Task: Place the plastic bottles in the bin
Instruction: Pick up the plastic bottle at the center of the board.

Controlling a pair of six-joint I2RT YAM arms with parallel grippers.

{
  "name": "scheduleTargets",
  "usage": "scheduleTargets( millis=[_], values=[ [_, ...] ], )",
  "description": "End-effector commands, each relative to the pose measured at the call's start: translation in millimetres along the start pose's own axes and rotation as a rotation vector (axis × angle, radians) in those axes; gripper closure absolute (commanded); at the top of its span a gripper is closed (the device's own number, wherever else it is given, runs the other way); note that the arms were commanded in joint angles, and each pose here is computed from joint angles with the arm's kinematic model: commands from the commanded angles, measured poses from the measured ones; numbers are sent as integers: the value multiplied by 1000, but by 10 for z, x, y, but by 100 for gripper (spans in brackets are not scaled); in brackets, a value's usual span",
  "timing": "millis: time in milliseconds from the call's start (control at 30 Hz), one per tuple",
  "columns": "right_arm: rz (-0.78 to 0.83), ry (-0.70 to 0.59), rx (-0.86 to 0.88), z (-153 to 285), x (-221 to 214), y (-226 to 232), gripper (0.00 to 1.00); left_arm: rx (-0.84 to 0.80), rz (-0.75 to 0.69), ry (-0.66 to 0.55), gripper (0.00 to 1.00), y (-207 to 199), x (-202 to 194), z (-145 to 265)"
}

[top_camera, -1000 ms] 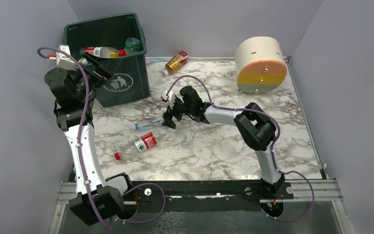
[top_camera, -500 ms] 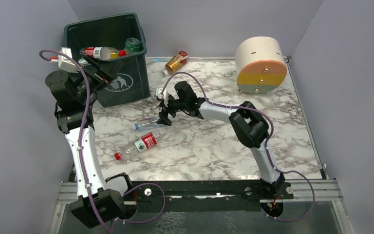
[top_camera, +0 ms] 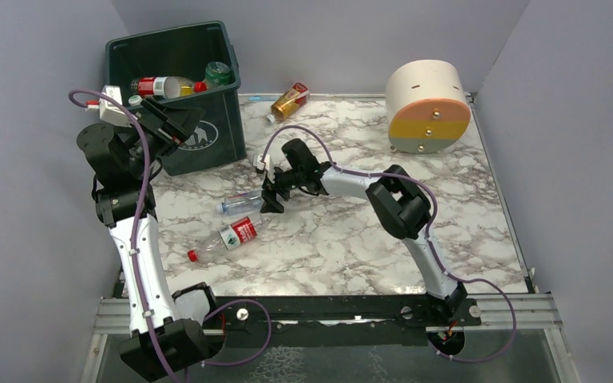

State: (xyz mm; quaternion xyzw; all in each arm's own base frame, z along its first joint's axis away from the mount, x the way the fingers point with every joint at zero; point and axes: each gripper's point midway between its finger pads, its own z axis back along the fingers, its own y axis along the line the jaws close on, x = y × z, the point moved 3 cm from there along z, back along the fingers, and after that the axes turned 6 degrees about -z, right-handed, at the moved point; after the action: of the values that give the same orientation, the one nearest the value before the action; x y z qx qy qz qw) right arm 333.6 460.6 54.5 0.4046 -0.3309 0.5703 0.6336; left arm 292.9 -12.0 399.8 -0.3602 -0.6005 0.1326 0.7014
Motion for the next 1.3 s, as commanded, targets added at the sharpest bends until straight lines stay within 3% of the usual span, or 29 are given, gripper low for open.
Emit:
scheduleTargets(
  millis=[0, 167, 300, 700, 1267],
  values=[
    [-10, -10, 21, -63, 0, 32, 16, -22, -8, 16, 1, -28, -35, 31],
    [-21, -30, -3, -32, 58, 26, 36, -29, -4, 29, 1, -24, -68, 35],
    [-30, -40, -12, -6, 100, 33, 43, -32, -4, 35, 1, -28, -82, 41],
    [-96, 12, -173, 270, 46, 25, 55, -60, -6, 46, 1, -112, -79, 69],
    [-229, 56, -355, 764, 40, 169, 55, -127, 33, 107, 1, -187, -210, -13]
  ],
)
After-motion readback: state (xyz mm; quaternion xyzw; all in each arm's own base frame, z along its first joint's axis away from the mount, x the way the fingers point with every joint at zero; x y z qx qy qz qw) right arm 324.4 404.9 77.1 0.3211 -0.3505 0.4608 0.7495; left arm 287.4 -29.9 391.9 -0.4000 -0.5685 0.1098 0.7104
